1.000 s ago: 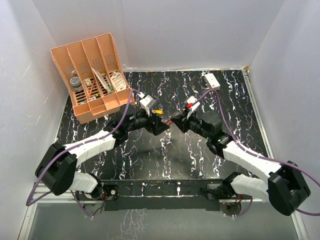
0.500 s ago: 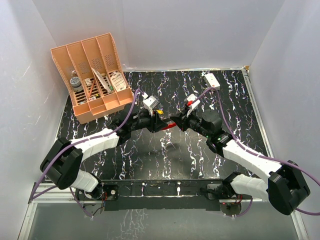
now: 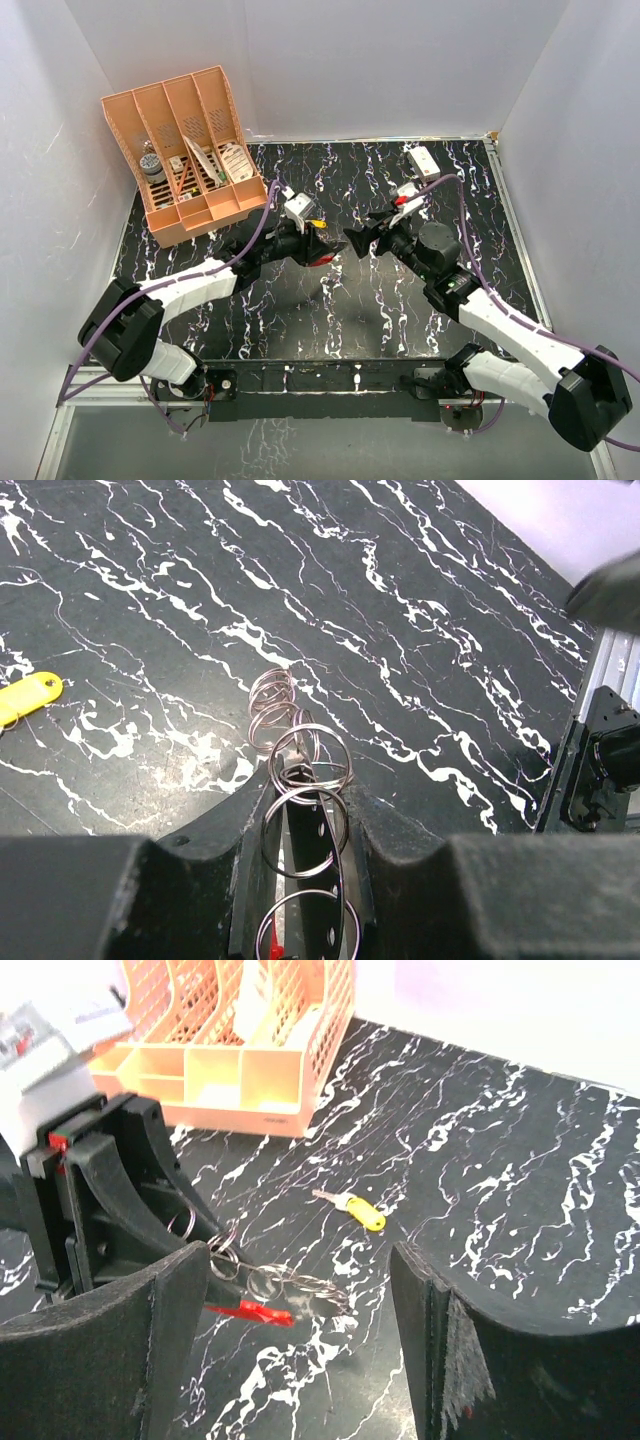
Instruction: Put the keys on the keyring
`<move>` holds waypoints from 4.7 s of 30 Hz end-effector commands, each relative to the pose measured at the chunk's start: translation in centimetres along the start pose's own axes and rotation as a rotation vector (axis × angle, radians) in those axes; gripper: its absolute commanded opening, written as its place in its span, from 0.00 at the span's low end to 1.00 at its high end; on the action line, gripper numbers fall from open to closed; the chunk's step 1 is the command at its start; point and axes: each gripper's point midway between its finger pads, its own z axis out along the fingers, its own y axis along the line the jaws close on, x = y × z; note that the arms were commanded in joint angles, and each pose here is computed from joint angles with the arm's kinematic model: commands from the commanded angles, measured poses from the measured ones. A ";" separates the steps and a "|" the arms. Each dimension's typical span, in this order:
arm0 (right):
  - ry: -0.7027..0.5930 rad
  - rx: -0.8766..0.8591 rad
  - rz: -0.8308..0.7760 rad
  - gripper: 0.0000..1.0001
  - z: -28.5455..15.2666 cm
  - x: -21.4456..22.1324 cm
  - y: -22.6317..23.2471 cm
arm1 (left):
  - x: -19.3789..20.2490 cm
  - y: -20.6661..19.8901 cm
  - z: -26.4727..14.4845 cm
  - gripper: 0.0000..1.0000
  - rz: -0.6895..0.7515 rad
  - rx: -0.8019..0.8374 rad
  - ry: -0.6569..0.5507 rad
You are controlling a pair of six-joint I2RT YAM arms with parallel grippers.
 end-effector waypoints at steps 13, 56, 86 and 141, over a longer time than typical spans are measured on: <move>0.052 0.129 0.055 0.77 -0.2 1.1 -3.1 | -5.3 -2.9 -3.0 0.00 0.191 0.075 -0.165; -0.051 -0.384 0.531 0.38 0.4 -0.9 3.7 | -9.2 -1.8 -3.5 0.00 0.184 0.003 -0.410; -0.132 -0.252 0.790 0.27 2.1 -1.0 1.1 | -10.1 -3.7 -2.3 0.00 0.068 0.172 -0.598; -0.251 -0.269 0.638 0.00 1.1 -3.0 1.0 | -9.5 -4.2 0.1 0.51 0.019 0.208 -0.529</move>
